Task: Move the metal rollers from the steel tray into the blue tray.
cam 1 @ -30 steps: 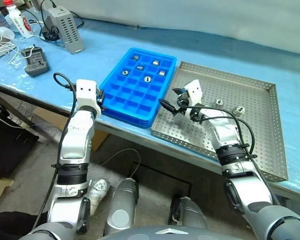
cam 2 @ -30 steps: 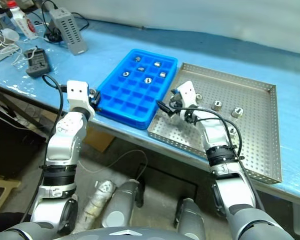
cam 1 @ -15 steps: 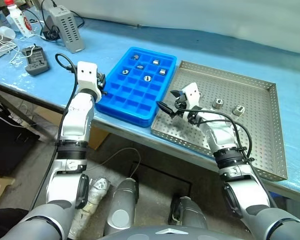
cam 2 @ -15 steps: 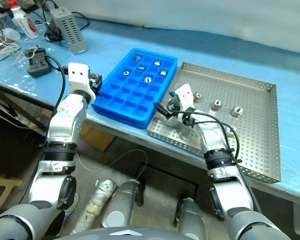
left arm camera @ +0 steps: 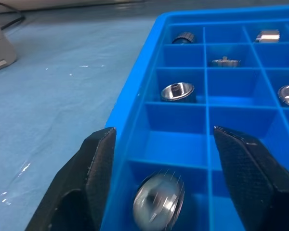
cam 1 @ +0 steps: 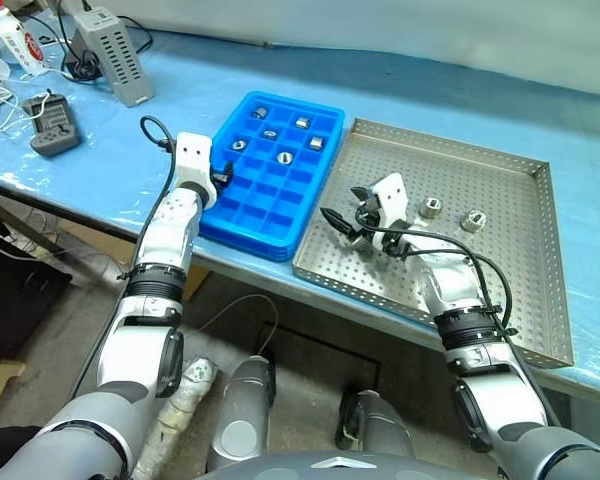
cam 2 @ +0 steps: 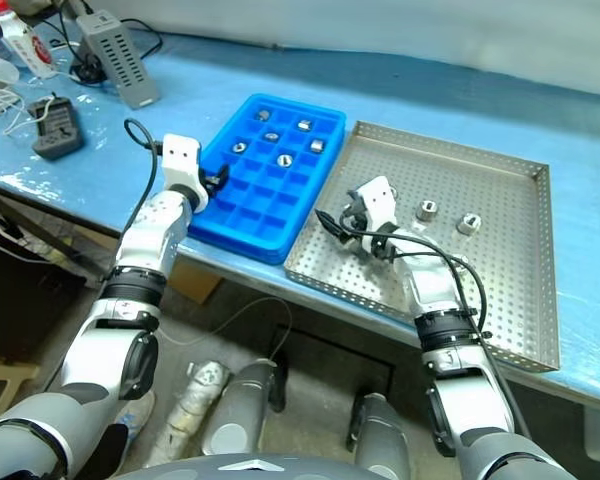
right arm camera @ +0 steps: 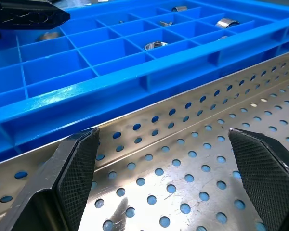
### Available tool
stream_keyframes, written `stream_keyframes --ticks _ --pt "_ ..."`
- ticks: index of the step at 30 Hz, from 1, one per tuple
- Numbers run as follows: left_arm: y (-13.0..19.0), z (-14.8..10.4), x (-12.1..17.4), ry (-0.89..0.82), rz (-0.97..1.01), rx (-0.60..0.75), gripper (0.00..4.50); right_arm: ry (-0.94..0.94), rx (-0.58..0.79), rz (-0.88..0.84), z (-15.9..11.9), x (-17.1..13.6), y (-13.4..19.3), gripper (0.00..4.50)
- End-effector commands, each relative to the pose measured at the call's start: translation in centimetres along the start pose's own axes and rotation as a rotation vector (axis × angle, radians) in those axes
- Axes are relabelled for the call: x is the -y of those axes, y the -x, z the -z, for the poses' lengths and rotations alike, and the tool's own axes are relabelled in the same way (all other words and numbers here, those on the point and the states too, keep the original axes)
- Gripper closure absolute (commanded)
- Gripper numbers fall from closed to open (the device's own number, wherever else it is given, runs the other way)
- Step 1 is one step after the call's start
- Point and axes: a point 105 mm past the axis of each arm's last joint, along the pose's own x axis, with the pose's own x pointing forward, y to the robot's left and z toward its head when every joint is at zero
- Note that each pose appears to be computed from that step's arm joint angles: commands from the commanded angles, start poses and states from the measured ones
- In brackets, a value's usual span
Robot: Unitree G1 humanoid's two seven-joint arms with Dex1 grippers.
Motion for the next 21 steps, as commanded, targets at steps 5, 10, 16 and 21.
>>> stream_keyframes --ticks 5,10,16,21 --pt "-0.6 -6.3 3.8 -0.003 0.204 0.195 0.26 -0.064 0.123 0.119 -3.1 1.8 1.7 0.00" --pt "-1.1 -7.4 10.9 0.013 0.518 0.224 0.26 -0.143 0.210 0.254 -5.4 3.7 4.2 0.00" --pt "-2.1 -6.9 16.3 -0.001 0.654 0.172 0.26 -0.101 0.192 0.398 -5.5 4.4 8.3 0.00" --pt "-2.9 -5.0 17.7 -0.061 0.607 0.070 0.26 -0.087 0.186 0.505 -5.6 4.0 11.4 0.00"
